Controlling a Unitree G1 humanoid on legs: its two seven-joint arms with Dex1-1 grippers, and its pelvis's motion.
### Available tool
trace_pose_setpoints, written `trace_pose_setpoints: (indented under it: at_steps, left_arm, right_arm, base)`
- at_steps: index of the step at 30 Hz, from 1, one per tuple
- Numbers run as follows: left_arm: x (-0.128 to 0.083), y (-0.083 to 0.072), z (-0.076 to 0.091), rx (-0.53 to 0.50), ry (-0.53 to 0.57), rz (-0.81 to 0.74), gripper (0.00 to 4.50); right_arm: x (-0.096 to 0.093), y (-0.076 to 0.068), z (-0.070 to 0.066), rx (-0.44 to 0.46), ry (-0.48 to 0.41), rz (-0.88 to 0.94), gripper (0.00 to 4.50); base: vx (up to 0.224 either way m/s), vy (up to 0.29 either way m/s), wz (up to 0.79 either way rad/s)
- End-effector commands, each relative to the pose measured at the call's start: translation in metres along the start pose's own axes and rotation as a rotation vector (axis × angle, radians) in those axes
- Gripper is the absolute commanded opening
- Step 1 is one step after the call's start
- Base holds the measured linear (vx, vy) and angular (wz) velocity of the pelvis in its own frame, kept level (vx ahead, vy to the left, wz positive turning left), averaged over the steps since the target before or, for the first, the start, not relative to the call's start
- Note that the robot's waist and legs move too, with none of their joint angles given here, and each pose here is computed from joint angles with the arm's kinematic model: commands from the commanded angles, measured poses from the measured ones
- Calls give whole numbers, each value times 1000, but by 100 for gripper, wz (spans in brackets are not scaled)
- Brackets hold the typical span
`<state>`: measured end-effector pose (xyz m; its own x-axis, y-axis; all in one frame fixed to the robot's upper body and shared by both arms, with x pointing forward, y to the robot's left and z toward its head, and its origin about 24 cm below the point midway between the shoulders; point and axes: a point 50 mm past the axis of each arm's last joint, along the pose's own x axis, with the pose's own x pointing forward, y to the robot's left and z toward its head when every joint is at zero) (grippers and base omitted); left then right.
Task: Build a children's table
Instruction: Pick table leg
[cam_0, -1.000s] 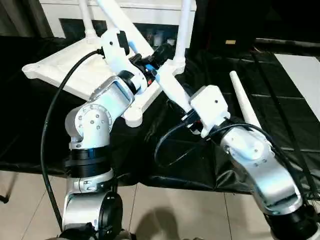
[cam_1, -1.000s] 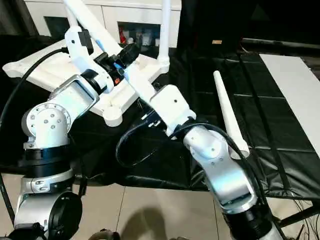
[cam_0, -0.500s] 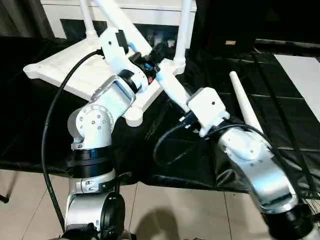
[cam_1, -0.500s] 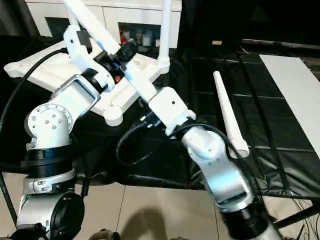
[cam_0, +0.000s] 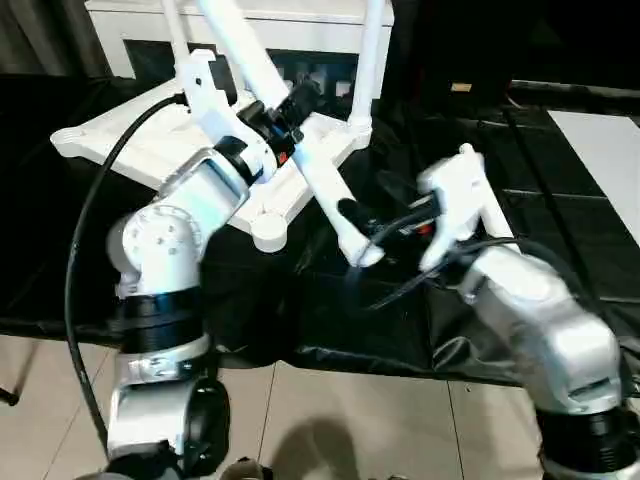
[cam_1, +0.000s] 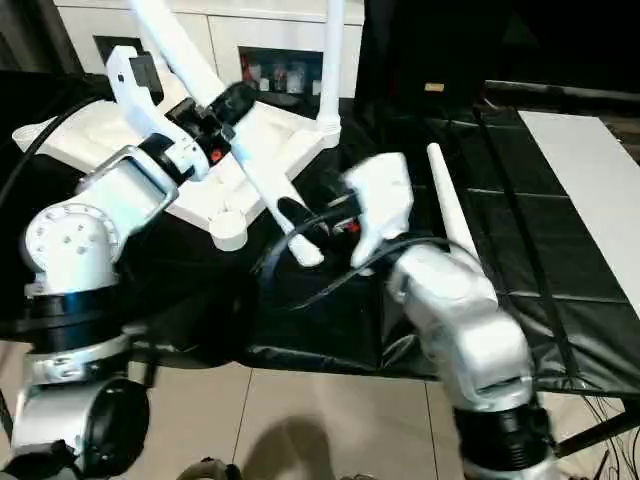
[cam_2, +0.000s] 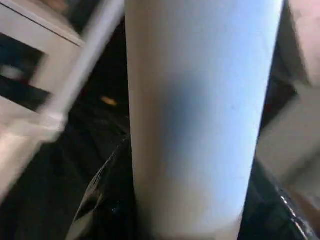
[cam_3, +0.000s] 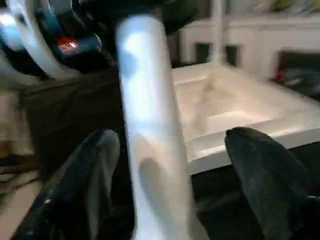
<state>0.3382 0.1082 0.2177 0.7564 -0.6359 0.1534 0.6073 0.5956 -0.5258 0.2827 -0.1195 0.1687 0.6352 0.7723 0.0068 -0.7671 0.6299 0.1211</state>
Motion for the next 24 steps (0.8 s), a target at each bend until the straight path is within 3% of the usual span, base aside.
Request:
trace_pose_setpoints:
  at_steps: [1,4,8,13,18,24]
  left_arm:
    - [-1,-10,2,20,25,-75,179]
    - [-4,-15,2,50,101,-165,179]
    - [-7,-17,1,82,153,-223,179]
    - [-13,-28,7,47,187,-384,179]
    - [-18,-45,11,-18,201,-599,179]
    - [-18,-49,5,-13,252,-656,179]
  right_arm:
    - [-4,1,7,39,-3,56,374]
    - [-10,-3,9,141,61,156,374]
    - [-14,-7,14,181,62,195,374]
    - [-16,-4,20,218,85,271,374]
    - [-13,11,19,282,131,410,374]
    - [-5,24,6,269,217,468,374]
  base:
    - [0,0,0]
    - [0,0,0]
    - [0,0,0]
    - [0,0,0]
    - [0,0,0]
    - [0,0,0]
